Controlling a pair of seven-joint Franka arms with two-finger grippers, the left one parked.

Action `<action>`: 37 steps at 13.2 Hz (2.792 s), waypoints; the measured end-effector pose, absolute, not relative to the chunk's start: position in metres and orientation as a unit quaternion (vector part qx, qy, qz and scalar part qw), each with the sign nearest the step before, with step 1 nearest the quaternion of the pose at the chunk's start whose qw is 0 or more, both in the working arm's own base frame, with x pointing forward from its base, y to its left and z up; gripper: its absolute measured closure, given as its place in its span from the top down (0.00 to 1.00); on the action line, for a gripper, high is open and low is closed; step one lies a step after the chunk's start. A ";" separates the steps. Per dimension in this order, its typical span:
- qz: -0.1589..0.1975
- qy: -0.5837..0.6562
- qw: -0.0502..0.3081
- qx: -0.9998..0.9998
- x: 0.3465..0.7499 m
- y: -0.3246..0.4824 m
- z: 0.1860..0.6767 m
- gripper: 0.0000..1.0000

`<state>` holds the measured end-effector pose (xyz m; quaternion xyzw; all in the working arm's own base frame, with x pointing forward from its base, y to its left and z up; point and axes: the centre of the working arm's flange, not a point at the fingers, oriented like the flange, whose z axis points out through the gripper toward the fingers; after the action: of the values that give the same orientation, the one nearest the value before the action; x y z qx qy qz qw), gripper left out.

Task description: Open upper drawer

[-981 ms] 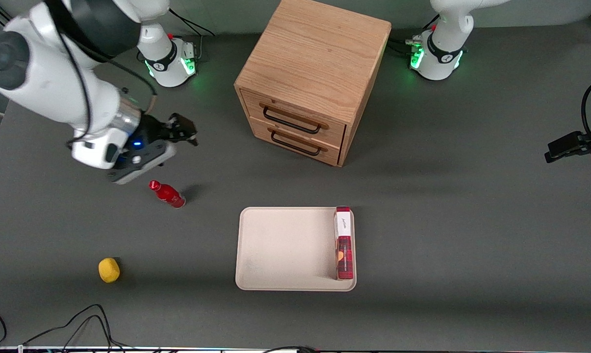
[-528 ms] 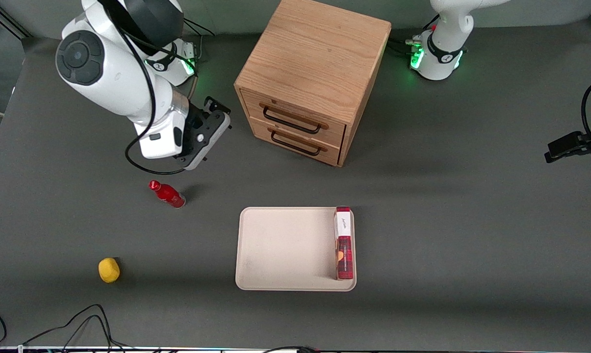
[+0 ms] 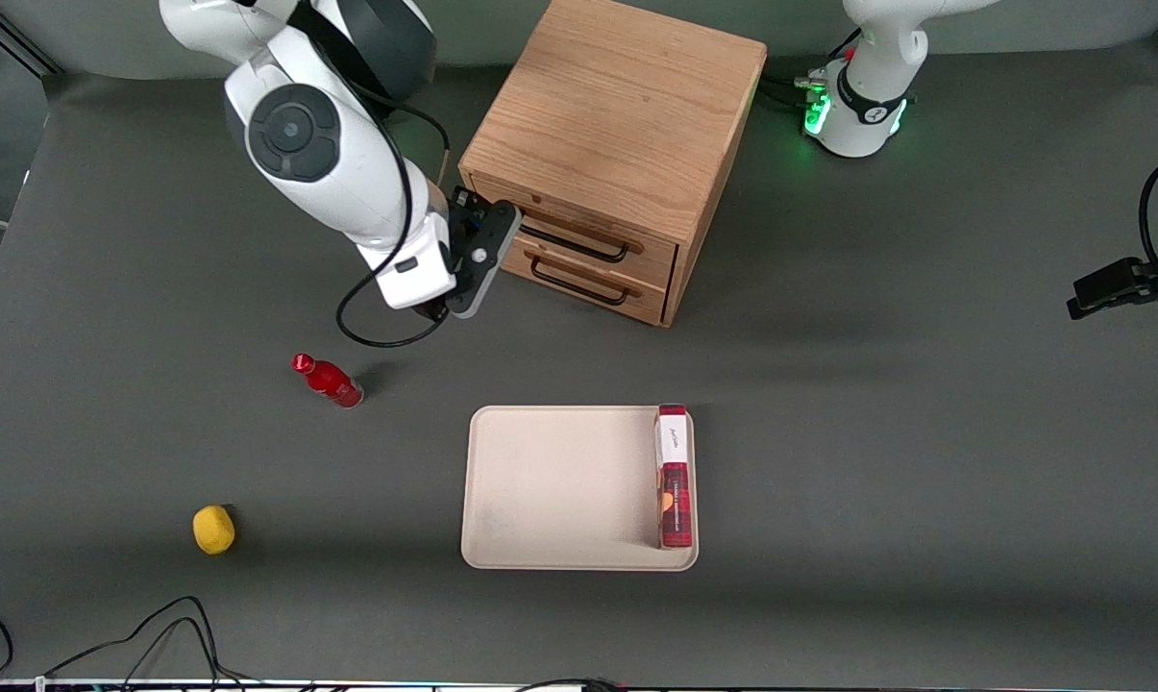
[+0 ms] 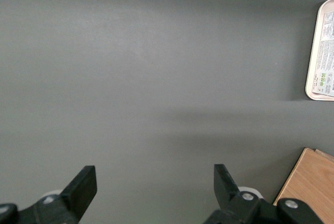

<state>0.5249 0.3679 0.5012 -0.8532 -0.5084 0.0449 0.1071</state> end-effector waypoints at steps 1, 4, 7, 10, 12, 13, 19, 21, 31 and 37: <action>0.049 -0.509 0.114 -0.852 0.525 0.372 0.495 1.00; 0.045 -0.500 0.152 -0.852 0.527 0.382 0.486 1.00; 0.047 -0.482 0.172 -0.858 0.531 0.386 0.476 1.00; 0.052 -0.486 0.177 -0.854 0.527 0.402 0.459 1.00; 0.056 -0.482 0.179 -0.856 0.522 0.414 0.448 1.00; 0.059 -0.484 0.179 -0.855 0.519 0.419 0.443 1.00; 0.077 -0.492 0.176 -0.849 0.499 0.437 0.422 1.00; 0.082 -0.494 0.175 -0.848 0.495 0.439 0.416 1.00; 0.078 -0.496 0.172 -0.848 0.488 0.446 0.406 1.00; 0.069 -0.497 0.159 -0.850 0.491 0.444 0.401 1.00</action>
<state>0.4908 0.4443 0.4008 -0.8501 -0.4972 0.0695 0.1589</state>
